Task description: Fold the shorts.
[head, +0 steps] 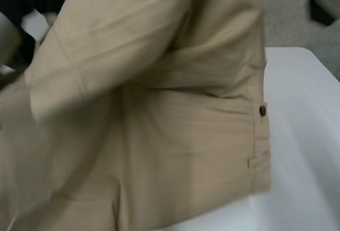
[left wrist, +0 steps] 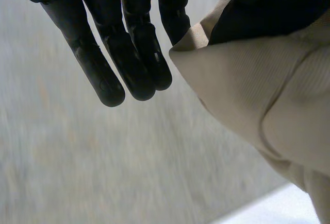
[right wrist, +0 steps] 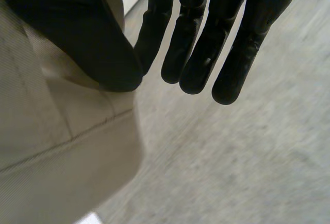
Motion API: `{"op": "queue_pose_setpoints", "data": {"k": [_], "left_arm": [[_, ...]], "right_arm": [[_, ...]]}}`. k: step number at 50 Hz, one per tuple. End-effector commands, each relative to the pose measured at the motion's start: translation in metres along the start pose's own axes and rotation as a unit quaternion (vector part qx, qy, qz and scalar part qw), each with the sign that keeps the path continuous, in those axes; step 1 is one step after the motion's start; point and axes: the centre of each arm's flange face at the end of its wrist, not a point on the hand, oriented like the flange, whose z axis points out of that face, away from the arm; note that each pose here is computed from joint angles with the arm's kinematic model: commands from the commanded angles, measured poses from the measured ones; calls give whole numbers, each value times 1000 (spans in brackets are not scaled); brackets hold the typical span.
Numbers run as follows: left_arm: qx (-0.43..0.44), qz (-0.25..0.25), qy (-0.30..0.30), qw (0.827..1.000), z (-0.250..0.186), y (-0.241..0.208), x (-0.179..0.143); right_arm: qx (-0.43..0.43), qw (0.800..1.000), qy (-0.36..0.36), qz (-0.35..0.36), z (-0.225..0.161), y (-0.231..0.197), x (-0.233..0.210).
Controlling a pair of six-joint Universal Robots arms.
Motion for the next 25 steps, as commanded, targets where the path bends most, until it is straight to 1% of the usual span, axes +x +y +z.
{"op": "queue_pose_setpoints", "data": {"k": [1, 2, 3, 5, 6, 7, 10, 11, 14, 17, 21, 25], "left_arm": [[-124, -35, -28, 991, 55, 119, -20], [-131, -38, -30, 990, 59, 130, -22], [-150, -44, -33, 987, 68, 154, -24], [-167, -52, -38, 984, 76, 176, -26], [-174, -55, -40, 982, 79, 186, -27], [-181, -60, -44, 981, 87, 200, -29], [-187, -65, -54, 979, 95, 215, -35], [-185, -67, -65, 978, 98, 216, -43], [-189, -68, -71, 977, 97, 218, -49], [-177, -63, -73, 979, 93, 201, -52], [-162, -59, -75, 982, 78, 173, -54], [-165, -54, -70, 982, 55, 156, -53]], "right_arm": [[-57, 998, 11, -19, 56, 81, -36], [-69, 997, 24, -25, 68, 104, -39], [-75, 996, 31, -27, 74, 114, -39], [-83, 995, 40, -32, 83, 133, -41], [-98, 994, 46, -35, 90, 152, -44], [-106, 993, 48, -37, 93, 162, -45], [-130, 990, 46, -38, 96, 184, -51], [-134, 989, 45, -37, 95, 186, -52], [-148, 988, 36, -34, 91, 187, -55], [-180, 983, 28, -27, 78, 183, -53], [-211, 977, 9, -21, 53, 165, -53], [-244, 970, -13, -18, 13, 147, -59]]}}
